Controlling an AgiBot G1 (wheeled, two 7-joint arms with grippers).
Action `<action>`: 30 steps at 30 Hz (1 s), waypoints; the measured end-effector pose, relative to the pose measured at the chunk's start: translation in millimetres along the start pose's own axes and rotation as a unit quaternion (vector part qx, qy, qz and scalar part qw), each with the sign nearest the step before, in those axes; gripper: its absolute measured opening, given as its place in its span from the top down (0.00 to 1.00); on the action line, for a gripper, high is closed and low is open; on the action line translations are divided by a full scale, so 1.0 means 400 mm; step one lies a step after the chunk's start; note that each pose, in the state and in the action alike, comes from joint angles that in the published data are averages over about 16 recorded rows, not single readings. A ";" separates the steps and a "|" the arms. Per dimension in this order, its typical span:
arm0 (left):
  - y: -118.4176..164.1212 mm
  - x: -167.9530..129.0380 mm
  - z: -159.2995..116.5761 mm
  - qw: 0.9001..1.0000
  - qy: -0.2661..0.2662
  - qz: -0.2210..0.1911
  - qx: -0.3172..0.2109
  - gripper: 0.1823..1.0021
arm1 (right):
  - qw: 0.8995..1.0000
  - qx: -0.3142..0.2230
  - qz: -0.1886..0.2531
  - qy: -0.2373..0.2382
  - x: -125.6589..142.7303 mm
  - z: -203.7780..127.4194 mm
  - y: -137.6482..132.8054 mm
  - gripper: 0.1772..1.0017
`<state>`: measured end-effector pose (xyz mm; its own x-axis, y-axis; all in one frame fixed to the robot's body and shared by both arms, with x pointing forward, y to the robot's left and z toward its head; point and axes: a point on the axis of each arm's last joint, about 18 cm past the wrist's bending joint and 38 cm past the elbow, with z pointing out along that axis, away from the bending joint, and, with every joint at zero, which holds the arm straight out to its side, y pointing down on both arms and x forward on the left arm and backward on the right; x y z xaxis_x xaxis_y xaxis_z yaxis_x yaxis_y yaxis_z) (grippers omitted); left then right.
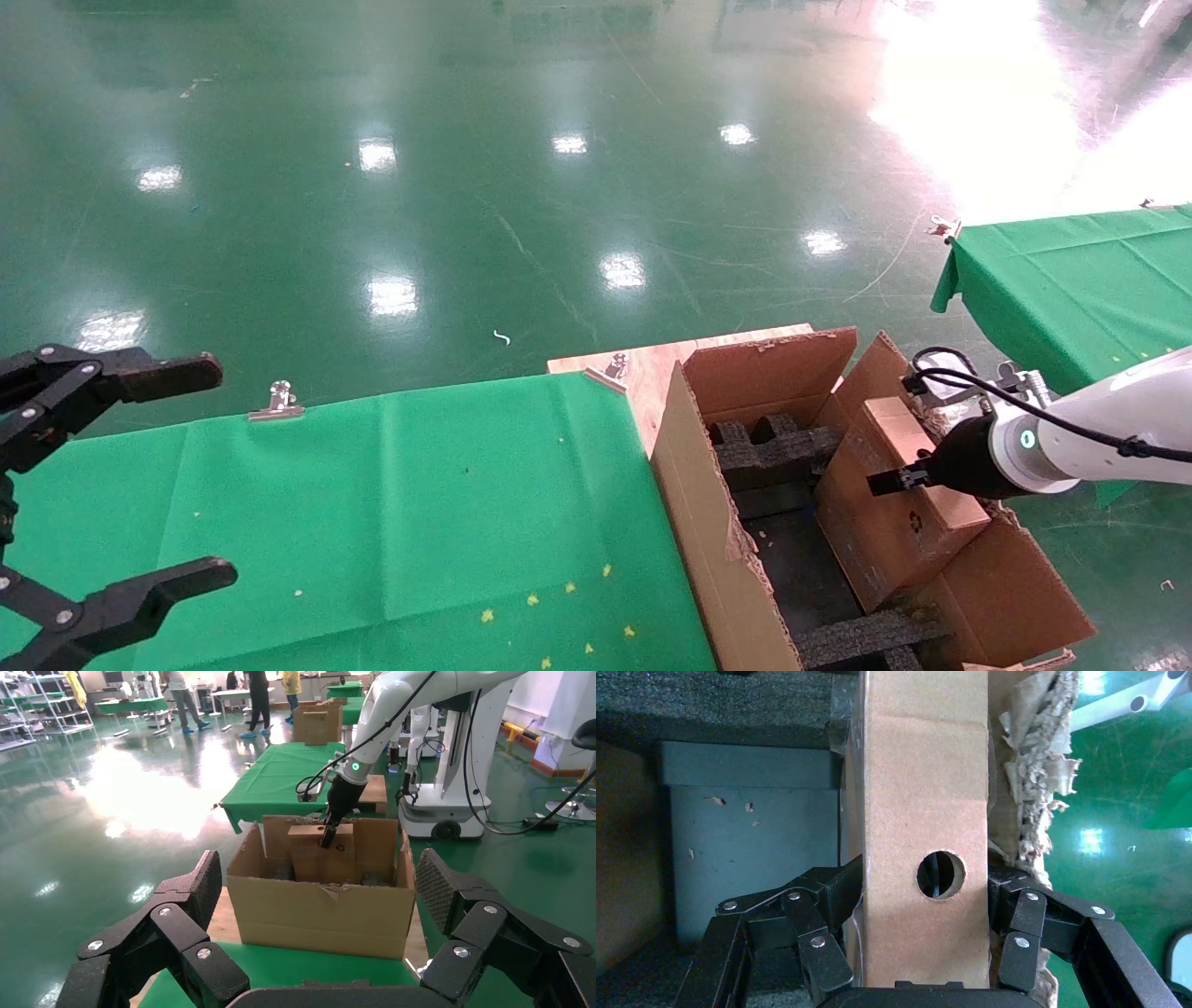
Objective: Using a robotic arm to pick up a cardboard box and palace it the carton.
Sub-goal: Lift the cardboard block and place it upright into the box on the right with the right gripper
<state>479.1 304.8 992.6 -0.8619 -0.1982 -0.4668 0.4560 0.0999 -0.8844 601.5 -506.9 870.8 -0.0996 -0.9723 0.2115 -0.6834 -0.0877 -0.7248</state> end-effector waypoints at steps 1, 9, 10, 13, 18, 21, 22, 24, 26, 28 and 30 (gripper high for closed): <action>0.000 0.000 0.000 1.000 0.000 0.000 0.000 0.00 | 1.000 -0.001 -0.001 0.000 -0.001 0.003 0.000 0.79; 0.000 0.000 0.000 1.000 0.000 0.000 0.000 0.00 | 1.000 -0.009 -0.008 -0.005 -0.012 0.024 0.005 0.80; 0.000 0.000 0.000 1.000 0.000 0.000 0.000 0.00 | 1.000 -0.011 -0.009 -0.006 -0.014 0.027 0.007 0.80; 0.000 0.000 0.000 1.000 0.000 0.000 0.000 0.00 | 1.000 -0.017 -0.011 -0.008 -0.020 0.038 0.015 0.80; 0.000 0.000 0.000 1.000 0.000 0.000 0.000 0.00 | 1.000 -0.028 -0.010 -0.009 -0.030 0.060 0.031 0.80; 0.000 0.000 0.000 1.000 0.000 0.000 0.000 0.00 | 0.999 -0.035 -0.008 -0.010 -0.034 0.073 0.041 0.81; 0.000 0.000 0.000 1.000 0.000 0.000 0.000 0.00 | 0.999 -0.037 -0.007 -0.010 -0.036 0.078 0.044 0.81; 0.000 0.000 0.000 1.000 0.000 0.000 0.000 0.00 | 0.999 -0.042 -0.005 -0.010 -0.038 0.086 0.050 0.81; 0.000 0.000 0.000 1.000 0.000 0.000 0.000 0.00 | 0.999 -0.046 -0.003 -0.010 -0.040 0.095 0.055 0.81; 0.000 0.000 0.000 1.000 0.000 0.000 0.000 0.00 | 0.999 -0.051 0.000 -0.010 -0.042 0.103 0.061 0.81; 0.000 0.000 0.000 1.000 0.000 0.000 0.000 0.00 | 0.998 -0.055 0.002 -0.011 -0.044 0.111 0.065 0.81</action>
<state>479.1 304.8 992.6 -0.8619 -0.1982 -0.4668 0.4560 0.0999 -0.8844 617.8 -501.6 819.1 -0.0876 -0.9774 0.1926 -0.7583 -0.0599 -0.6491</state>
